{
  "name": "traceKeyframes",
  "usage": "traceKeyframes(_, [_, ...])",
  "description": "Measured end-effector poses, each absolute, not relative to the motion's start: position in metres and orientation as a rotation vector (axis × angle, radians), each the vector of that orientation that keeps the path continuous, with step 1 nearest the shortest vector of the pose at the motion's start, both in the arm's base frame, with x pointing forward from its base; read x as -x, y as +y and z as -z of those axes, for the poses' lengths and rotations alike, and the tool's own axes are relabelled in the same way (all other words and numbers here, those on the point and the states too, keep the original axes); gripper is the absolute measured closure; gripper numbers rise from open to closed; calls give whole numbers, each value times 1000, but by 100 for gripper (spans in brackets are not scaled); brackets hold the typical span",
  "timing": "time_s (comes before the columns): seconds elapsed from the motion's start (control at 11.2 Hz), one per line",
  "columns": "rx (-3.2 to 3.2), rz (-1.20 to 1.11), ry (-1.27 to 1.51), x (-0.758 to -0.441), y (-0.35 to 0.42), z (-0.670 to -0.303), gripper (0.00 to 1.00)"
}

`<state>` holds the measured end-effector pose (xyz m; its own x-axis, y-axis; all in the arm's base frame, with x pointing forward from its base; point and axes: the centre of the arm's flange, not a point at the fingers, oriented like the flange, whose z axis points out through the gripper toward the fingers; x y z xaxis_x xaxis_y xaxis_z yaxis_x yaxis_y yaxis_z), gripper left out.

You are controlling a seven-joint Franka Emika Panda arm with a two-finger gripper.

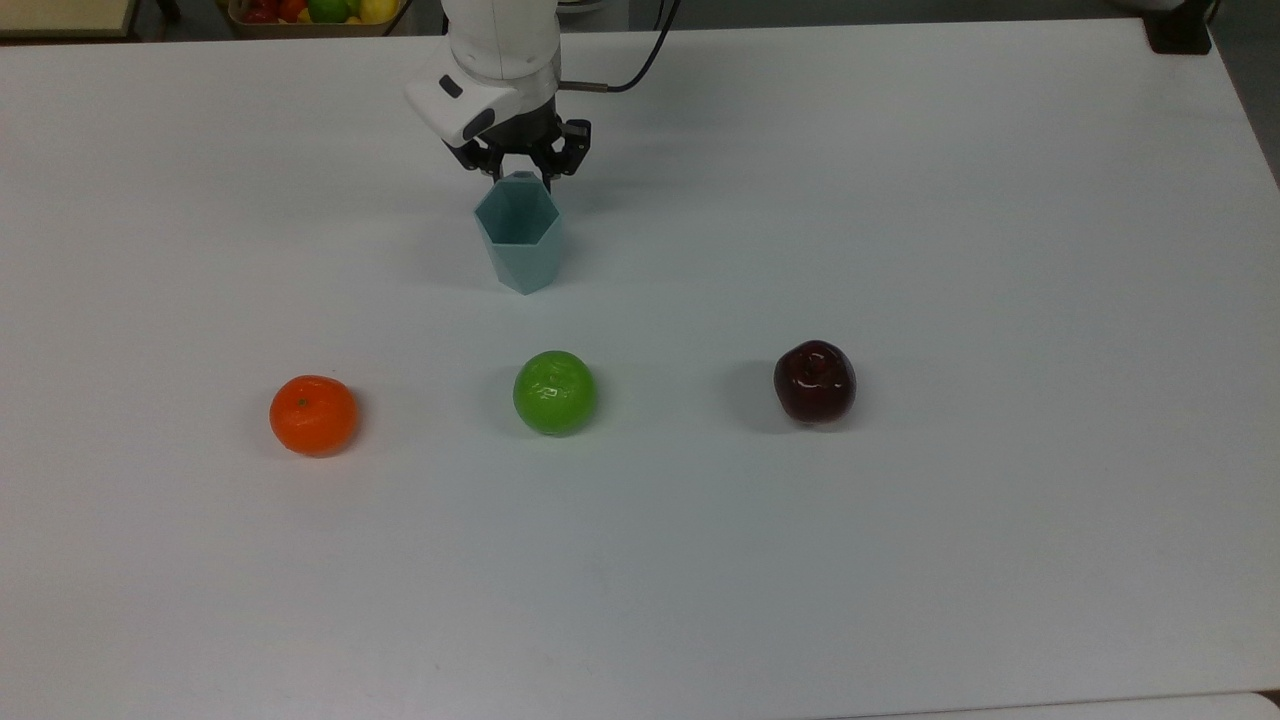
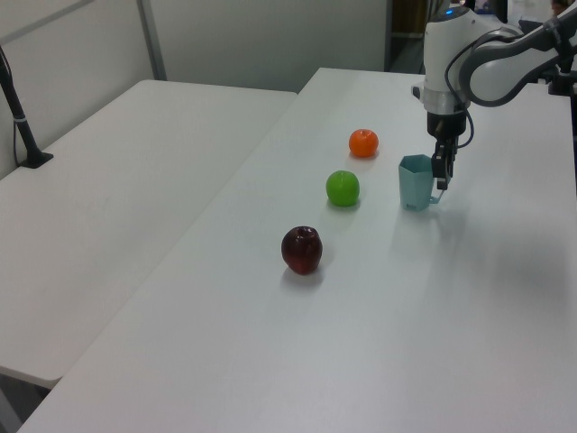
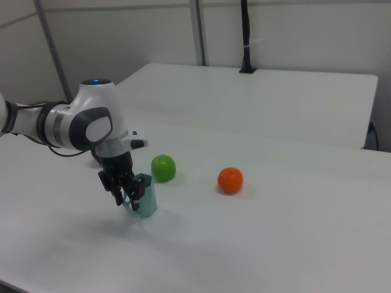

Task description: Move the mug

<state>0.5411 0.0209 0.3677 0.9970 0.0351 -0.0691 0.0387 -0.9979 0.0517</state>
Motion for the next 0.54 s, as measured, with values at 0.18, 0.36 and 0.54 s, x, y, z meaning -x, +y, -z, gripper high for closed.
traceKeyframes(0.18, [-3086, 102, 49, -542, 22, -368, 16])
traceKeyframes(0.36, [-3087, 82, 45, -545, 22, -377, 0])
traceKeyframes(0.54, [-3084, 89, 29, -555, 19, -423, 0])
